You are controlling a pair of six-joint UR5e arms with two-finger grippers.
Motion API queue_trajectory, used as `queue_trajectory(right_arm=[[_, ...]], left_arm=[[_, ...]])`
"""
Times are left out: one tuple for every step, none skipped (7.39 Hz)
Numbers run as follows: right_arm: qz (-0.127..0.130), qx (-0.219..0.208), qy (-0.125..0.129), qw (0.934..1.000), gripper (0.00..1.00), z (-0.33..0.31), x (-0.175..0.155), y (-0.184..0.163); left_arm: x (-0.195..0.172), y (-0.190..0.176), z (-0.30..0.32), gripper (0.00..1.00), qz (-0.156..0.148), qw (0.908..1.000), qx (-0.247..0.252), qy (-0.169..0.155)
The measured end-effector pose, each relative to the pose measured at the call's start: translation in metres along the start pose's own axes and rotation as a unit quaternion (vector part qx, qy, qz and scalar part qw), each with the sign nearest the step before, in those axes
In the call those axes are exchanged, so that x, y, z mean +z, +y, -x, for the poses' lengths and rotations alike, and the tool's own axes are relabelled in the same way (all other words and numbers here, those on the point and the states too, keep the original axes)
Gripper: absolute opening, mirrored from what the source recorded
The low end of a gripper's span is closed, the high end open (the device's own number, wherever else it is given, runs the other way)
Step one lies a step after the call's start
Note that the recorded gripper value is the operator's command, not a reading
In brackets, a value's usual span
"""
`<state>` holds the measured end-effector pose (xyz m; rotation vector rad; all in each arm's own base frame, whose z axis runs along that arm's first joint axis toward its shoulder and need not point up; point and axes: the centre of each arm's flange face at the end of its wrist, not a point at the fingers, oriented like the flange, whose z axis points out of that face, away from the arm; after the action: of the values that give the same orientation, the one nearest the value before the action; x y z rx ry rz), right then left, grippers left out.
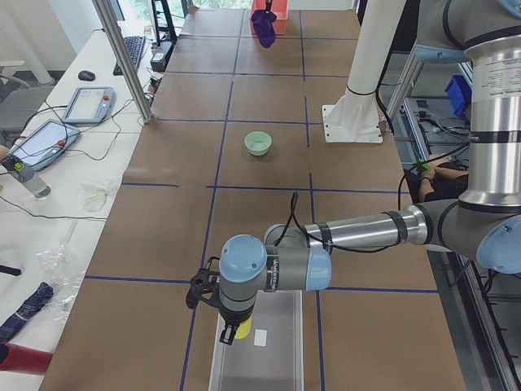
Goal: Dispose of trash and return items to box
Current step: 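Lift the yellow cup with left gripper while right gripper grasps purple cloth, then drop the cup into the clear bin and the cloth into the pink bin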
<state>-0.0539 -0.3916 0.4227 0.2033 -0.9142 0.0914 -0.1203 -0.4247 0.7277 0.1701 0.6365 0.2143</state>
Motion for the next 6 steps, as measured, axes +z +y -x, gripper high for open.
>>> queue_trajectory(right_arm=[[-0.016, -0.003, 0.002, 0.9999, 0.0, -0.004, -0.014, -0.004], [-0.031, -0.011, 0.006, 0.9994, 0.0, -0.014, -0.026, -0.007], [-0.042, -0.02, 0.012, 0.9988, 0.0, -0.024, -0.036, -0.009], [-0.051, -0.027, 0.017, 0.9982, 0.0, -0.033, -0.043, -0.009], [-0.058, -0.032, 0.022, 0.9976, 0.0, -0.041, -0.049, -0.009], [-0.065, -0.042, 0.028, 0.9966, 0.0, -0.05, -0.055, -0.009]], left_arm=[[0.022, -0.006, -0.022, 0.0, 0.014, 0.9996, 0.01, 0.025], [0.044, -0.008, -0.037, 0.0, 0.023, 0.9986, 0.021, 0.043], [0.063, -0.006, -0.042, 0.0, 0.027, 0.9975, 0.031, 0.057], [0.079, -0.001, -0.042, 0.0, 0.028, 0.9968, 0.038, 0.065], [0.09, 0.004, -0.041, 0.05, 0.028, 0.9963, 0.043, 0.068], [0.096, 0.007, -0.041, 0.63, 0.029, 0.996, 0.044, 0.072]])
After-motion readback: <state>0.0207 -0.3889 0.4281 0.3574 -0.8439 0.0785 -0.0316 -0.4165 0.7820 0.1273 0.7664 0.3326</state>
